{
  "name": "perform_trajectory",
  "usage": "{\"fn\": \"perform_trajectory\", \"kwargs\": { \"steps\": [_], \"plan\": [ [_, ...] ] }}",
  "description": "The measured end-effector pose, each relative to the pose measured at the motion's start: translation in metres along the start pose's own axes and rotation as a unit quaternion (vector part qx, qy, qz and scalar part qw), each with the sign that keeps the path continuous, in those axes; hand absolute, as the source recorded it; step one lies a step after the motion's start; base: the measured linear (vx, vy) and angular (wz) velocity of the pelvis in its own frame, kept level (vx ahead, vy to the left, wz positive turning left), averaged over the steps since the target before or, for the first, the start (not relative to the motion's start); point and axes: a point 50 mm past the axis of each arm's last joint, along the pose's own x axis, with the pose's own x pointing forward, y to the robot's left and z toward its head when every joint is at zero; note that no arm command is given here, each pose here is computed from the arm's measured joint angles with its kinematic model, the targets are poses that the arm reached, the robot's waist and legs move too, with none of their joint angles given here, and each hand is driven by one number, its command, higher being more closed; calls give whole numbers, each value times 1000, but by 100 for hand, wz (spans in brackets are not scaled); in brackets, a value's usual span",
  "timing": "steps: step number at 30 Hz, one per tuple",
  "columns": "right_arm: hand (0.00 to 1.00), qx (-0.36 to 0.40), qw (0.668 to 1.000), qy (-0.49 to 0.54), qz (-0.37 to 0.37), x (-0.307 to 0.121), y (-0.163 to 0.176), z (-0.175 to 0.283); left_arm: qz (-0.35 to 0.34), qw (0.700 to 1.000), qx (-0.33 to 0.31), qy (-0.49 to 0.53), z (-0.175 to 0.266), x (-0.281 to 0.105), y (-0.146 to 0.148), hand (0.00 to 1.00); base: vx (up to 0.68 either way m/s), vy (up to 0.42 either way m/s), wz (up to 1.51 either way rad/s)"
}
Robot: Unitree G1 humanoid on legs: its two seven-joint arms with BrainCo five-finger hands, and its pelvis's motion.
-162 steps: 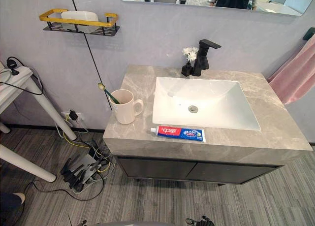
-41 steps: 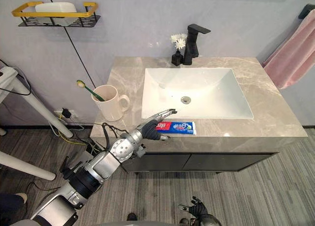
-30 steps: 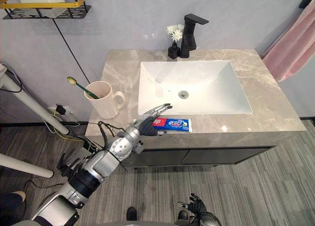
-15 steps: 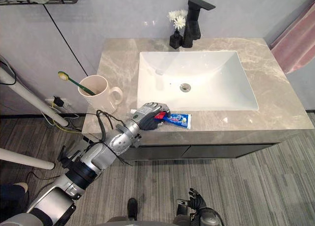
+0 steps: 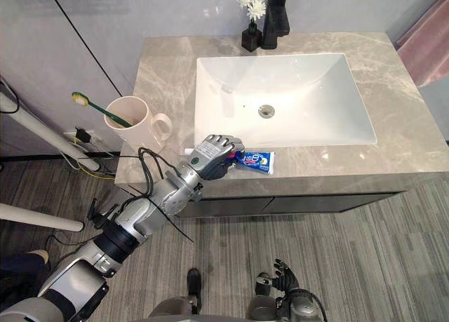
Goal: Organize washtable
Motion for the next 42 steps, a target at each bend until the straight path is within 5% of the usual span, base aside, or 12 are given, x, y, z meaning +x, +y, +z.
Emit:
{"fn": "perform_trajectory", "kwargs": {
  "steps": [6, 12, 17, 19, 25, 42],
  "plan": [
    [0, 55, 993, -106, -3, -15, 6, 30, 43, 997, -42, 58, -2, -18, 7, 100, 9, -1, -16],
    [0, 135, 952, -274, 27, -73, 19, 79, 112, 977, -154, 100, 12, -43, 20, 100, -5, -30, -42],
    [0, 191, 860, -462, 103, -126, 16, 146, 170, 958, -227, 49, 36, -42, 39, 100, -29, -31, -28],
    [0, 251, 794, -533, 147, -147, 15, 170, 180, 948, -262, 19, 48, -39, 42, 100, -30, -27, 1],
    [0, 350, 702, -570, 245, -157, 42, 207, 171, 934, -314, -22, 68, -34, 40, 100, -24, -4, 15],
    [0, 346, 726, -550, 228, -135, 65, 236, 143, 931, -334, -42, 79, -19, 27, 100, -27, -1, 12]
  ]
}}
